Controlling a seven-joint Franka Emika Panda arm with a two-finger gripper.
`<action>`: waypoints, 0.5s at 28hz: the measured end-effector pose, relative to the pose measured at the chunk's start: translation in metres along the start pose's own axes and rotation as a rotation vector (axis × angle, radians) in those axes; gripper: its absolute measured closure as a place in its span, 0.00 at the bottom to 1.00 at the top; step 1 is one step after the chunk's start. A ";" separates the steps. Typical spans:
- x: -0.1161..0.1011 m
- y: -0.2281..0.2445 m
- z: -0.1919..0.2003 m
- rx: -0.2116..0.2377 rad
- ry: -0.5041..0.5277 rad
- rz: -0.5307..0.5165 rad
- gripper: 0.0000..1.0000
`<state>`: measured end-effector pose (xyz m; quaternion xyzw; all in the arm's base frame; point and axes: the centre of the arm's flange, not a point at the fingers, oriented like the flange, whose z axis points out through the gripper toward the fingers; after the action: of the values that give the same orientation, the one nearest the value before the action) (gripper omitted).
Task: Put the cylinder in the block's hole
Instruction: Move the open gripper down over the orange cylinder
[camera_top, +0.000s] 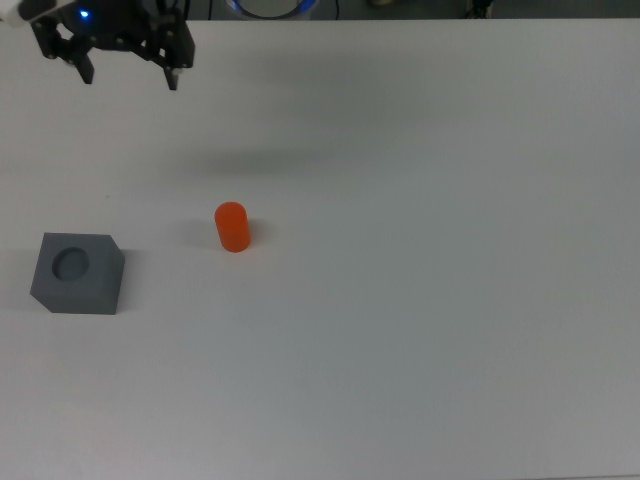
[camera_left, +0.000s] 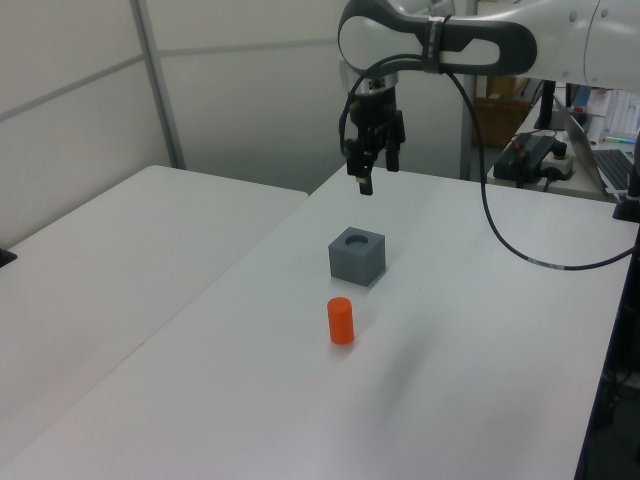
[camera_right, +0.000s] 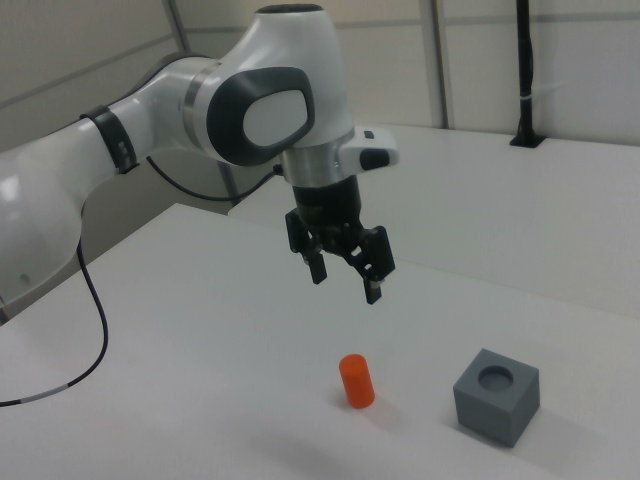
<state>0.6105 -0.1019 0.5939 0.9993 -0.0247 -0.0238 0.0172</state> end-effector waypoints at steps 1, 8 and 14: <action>0.002 -0.006 0.001 -0.001 0.009 -0.005 0.00; 0.021 -0.048 0.026 -0.001 0.113 -0.043 0.00; 0.022 -0.071 0.062 0.006 0.189 -0.081 0.00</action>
<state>0.6333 -0.0343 0.5285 0.9973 0.0171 0.0701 0.0155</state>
